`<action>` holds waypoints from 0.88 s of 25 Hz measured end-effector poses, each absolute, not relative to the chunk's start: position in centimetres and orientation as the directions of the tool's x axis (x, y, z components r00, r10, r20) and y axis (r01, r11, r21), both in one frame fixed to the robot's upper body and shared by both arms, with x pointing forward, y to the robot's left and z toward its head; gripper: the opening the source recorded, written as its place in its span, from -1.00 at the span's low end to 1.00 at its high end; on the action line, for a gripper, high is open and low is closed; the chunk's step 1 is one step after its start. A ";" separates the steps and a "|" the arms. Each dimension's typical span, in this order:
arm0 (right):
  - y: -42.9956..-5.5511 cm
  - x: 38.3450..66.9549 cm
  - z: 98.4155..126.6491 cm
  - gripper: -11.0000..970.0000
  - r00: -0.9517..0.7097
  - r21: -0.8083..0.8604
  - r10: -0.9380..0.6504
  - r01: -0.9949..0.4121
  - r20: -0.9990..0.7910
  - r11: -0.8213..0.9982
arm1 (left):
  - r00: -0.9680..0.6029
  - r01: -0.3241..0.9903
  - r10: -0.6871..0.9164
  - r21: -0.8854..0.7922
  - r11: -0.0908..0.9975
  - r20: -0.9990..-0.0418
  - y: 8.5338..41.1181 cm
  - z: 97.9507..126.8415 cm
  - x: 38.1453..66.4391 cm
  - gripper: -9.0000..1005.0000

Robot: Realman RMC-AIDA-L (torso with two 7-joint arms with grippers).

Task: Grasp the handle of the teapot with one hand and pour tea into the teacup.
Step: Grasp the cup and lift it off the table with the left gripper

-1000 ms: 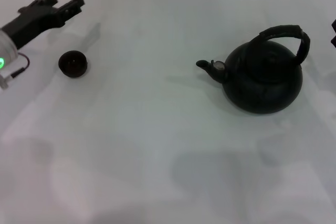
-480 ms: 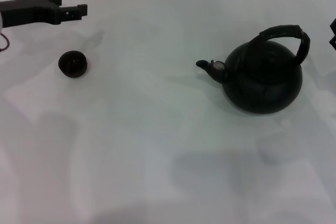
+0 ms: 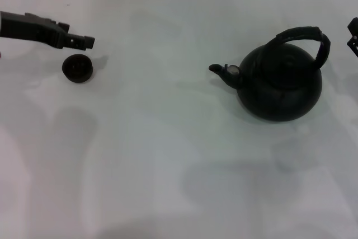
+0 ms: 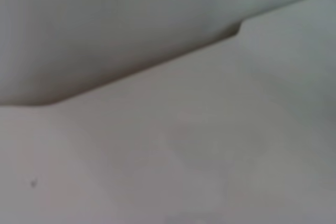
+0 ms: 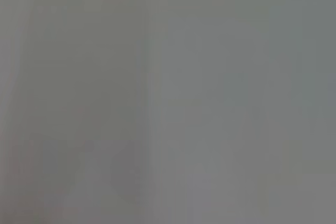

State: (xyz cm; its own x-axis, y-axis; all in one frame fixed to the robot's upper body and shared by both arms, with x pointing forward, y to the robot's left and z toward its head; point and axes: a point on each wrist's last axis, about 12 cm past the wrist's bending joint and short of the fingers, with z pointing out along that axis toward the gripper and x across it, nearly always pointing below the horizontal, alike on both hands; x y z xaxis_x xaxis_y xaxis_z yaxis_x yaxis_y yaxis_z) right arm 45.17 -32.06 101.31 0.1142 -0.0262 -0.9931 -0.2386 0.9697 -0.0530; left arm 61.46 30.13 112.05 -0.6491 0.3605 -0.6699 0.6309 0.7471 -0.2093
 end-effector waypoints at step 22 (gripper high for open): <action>-32.0 45.4 101.3 0.80 0.114 -0.055 -0.028 -0.240 -0.993 0.969 | -0.674 0.643 0.423 -0.198 0.740 -0.606 29.7 111.9 61.6 0.68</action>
State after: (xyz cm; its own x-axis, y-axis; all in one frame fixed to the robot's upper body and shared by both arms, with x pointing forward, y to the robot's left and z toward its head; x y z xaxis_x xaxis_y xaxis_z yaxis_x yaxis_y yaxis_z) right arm 45.37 -32.04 101.34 0.1136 -0.0283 -0.9931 -0.2396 0.9693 -0.0550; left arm 61.55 29.66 111.88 -0.6736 0.4227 -0.6063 0.6429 0.7398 -0.1984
